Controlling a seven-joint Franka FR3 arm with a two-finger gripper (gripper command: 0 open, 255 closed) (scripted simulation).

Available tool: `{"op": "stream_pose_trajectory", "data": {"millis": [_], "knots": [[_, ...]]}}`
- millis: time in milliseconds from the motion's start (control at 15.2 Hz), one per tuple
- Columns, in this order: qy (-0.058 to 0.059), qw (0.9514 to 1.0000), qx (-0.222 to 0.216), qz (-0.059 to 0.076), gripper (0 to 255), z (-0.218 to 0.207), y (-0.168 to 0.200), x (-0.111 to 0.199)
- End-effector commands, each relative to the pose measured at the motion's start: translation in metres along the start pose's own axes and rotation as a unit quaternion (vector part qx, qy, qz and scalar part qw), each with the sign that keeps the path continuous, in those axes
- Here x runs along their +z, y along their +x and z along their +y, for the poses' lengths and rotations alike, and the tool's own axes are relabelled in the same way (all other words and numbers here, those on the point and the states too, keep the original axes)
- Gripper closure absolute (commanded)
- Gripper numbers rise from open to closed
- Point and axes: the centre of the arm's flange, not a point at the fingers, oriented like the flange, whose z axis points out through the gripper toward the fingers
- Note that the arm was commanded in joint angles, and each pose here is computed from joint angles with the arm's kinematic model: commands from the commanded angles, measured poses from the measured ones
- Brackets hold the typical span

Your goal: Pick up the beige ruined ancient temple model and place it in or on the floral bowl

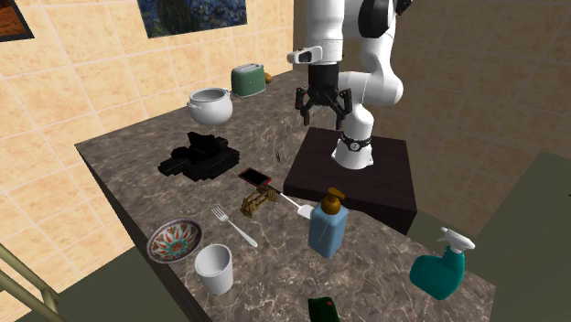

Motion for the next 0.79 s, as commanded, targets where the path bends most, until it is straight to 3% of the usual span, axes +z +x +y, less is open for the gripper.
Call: {"op": "stream_pose_trajectory", "data": {"millis": [0,726], "knots": [[-0.002,1.0,0.005,0.0,0,0.017,-0.001,0.02],[-0.016,0.9992,0.036,-0.003,0,0.109,0.005,0.129]]}}
